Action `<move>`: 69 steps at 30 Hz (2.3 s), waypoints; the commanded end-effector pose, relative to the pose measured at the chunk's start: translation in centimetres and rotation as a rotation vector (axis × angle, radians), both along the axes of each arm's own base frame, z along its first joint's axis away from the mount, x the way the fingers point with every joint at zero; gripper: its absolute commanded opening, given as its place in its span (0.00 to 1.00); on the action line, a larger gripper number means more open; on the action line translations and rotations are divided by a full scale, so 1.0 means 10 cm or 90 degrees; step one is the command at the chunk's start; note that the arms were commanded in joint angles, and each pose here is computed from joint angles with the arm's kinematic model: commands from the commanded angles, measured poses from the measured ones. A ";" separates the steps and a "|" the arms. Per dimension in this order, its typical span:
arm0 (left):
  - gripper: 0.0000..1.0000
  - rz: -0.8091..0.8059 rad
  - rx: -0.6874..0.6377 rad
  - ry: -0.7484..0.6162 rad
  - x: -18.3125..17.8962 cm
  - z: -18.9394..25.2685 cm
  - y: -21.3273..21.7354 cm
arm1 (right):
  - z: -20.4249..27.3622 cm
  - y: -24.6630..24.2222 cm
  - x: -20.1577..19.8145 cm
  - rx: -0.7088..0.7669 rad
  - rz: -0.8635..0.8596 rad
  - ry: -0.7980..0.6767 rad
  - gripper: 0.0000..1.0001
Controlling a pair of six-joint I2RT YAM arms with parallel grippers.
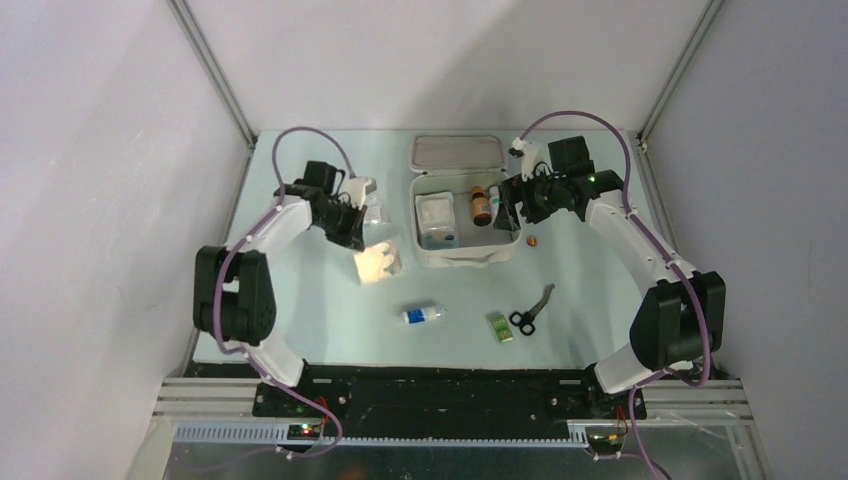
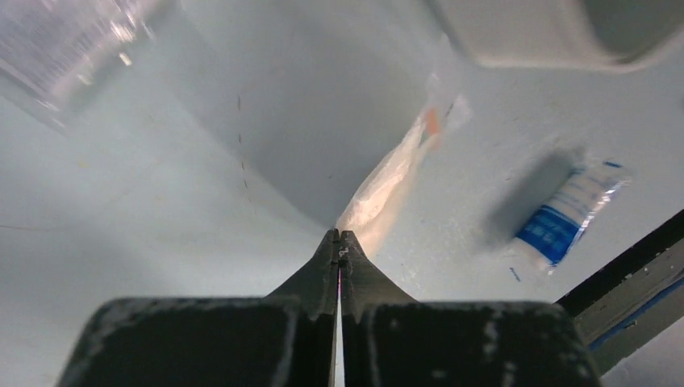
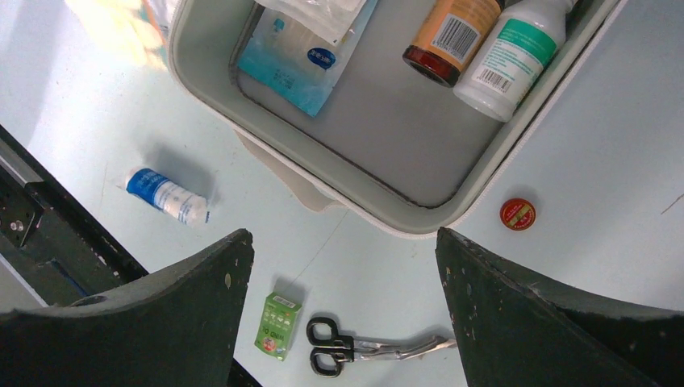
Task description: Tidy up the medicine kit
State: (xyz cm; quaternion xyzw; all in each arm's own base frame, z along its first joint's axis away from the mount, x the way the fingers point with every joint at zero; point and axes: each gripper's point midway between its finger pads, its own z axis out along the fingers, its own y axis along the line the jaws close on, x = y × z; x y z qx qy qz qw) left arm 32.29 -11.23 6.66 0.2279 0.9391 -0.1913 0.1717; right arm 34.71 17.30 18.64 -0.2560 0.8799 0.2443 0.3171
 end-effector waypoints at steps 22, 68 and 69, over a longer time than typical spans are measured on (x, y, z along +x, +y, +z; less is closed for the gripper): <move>0.74 -0.386 0.143 -0.222 0.58 0.29 0.15 | 0.06 -0.10 0.09 -0.009 -0.013 -0.027 0.88; 0.91 -0.497 0.086 -0.223 0.47 0.23 -0.36 | 0.09 -0.27 0.03 0.000 -0.061 -0.026 0.89; 0.95 -0.530 0.119 -0.231 0.50 0.18 -0.30 | 0.10 -0.27 0.03 0.000 -0.062 -0.026 0.89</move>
